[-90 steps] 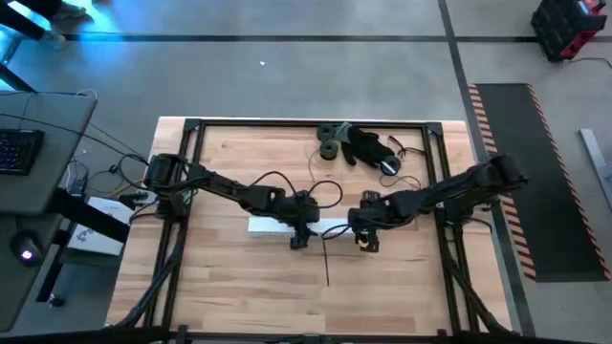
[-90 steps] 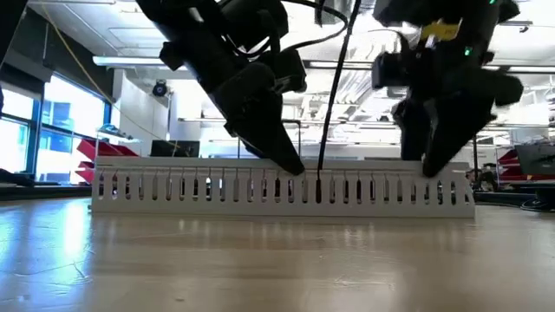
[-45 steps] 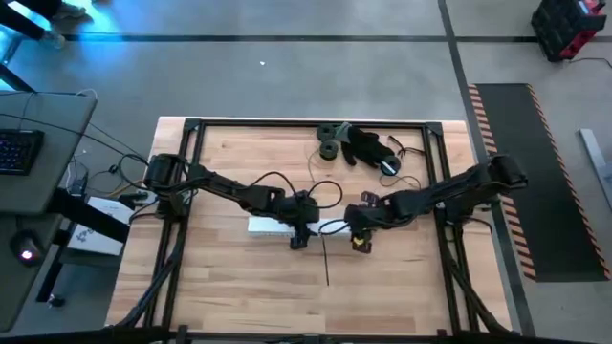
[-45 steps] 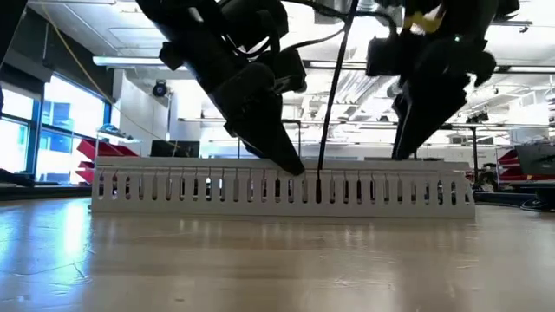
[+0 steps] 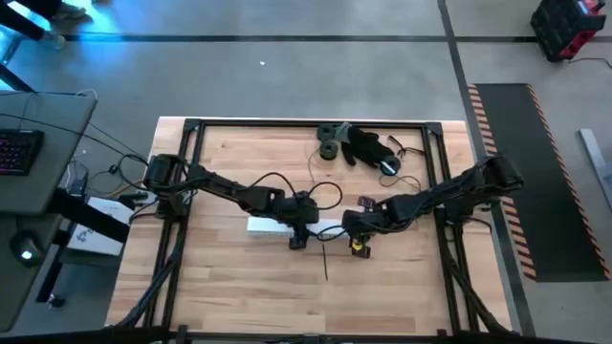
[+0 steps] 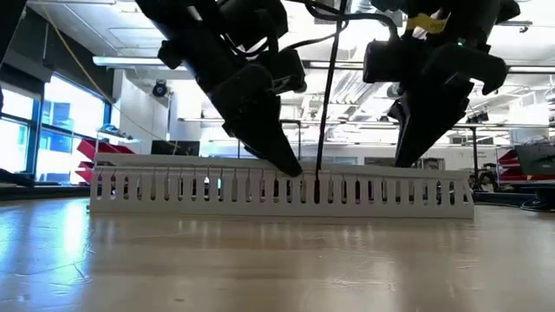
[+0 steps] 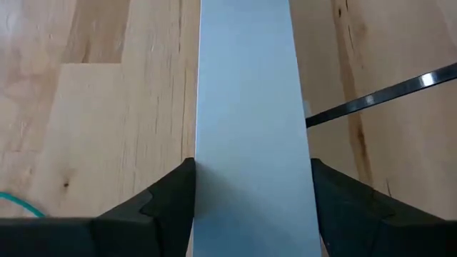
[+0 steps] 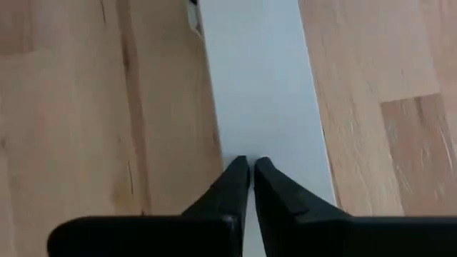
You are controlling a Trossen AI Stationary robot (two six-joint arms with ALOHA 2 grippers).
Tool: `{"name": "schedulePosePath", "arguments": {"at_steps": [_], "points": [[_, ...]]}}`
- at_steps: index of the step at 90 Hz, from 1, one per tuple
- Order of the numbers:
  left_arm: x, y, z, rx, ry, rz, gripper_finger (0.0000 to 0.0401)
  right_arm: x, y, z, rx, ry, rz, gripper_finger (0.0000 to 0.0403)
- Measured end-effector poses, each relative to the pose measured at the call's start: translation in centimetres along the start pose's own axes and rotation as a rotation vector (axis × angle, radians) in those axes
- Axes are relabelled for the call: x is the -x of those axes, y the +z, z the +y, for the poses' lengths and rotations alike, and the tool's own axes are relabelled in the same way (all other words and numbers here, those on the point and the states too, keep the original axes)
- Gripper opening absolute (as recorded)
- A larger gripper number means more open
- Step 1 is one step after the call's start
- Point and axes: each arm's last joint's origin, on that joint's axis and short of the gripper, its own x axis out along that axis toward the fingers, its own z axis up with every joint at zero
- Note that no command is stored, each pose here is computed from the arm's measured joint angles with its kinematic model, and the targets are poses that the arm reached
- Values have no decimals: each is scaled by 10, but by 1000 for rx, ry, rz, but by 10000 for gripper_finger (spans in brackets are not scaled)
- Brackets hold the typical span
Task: Ziptie cables
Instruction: Close the white cable duct
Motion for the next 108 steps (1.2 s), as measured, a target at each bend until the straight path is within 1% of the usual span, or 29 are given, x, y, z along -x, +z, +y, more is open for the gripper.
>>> {"name": "schedulePosePath", "arguments": {"at_steps": [13,43,73,83,99,108], "points": [[0,-1,-2,-5,-5,9,219,0,0,0,1,-1,3,3],[18,7,-2,-30,-3,-2,220,0,0,0,-6,2,-3,2],[19,6,-2,-44,-9,14,222,-1,0,0,-6,8,-1,2],[16,5,-2,-51,-17,18,234,-1,0,0,-5,12,-1,2],[16,8,-4,-55,-37,-2,266,-2,0,0,-3,14,3,2],[16,7,-4,-56,-45,6,271,-2,0,0,-2,14,2,2]]}}
